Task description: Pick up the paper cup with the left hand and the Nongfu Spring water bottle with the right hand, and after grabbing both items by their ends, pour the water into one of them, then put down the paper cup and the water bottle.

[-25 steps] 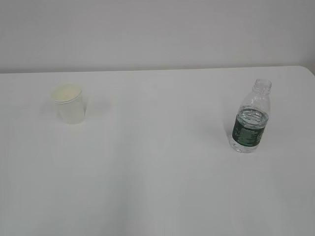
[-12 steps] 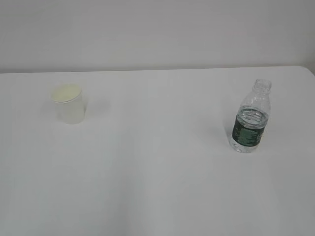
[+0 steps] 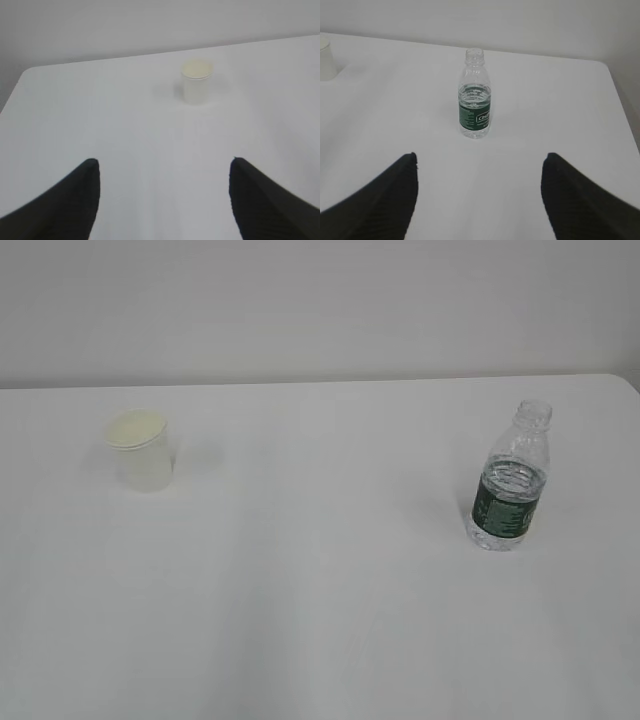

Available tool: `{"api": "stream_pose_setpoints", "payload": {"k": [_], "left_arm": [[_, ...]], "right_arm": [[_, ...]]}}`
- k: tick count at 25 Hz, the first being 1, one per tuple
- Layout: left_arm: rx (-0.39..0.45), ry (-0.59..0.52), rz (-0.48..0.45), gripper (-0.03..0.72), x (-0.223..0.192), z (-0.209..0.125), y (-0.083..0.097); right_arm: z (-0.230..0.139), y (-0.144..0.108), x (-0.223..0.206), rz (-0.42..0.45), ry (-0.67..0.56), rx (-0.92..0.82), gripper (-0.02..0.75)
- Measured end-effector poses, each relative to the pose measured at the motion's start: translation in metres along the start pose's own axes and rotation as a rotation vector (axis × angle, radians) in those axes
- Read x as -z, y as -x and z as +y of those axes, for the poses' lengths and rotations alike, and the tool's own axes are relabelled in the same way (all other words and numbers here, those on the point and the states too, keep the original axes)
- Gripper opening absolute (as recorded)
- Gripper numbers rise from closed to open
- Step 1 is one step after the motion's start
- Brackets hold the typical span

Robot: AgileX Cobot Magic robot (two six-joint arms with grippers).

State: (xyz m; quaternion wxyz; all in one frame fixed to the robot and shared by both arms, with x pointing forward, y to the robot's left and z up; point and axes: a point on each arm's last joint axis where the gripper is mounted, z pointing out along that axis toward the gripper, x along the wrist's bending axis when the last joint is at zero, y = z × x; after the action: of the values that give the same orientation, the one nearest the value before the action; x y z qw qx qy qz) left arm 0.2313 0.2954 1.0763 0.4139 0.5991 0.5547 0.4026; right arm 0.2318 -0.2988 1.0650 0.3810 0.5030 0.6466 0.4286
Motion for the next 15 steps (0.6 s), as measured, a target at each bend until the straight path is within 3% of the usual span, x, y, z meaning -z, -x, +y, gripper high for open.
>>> {"api": "stream_pose_setpoints", "payload": {"k": [7,15], "left_arm": [[0.007,-0.015,0.004,0.577,-0.018,0.014,-0.002],[0.025,0.045,-0.002,0.577,-0.031,0.029,-0.003]], "right_arm": [[0.01,0.001,-0.008,-0.005,0.021,0.019,0.587],[0.024,0.002,-0.025,-0.008,0.03,0.032,0.586]]}}
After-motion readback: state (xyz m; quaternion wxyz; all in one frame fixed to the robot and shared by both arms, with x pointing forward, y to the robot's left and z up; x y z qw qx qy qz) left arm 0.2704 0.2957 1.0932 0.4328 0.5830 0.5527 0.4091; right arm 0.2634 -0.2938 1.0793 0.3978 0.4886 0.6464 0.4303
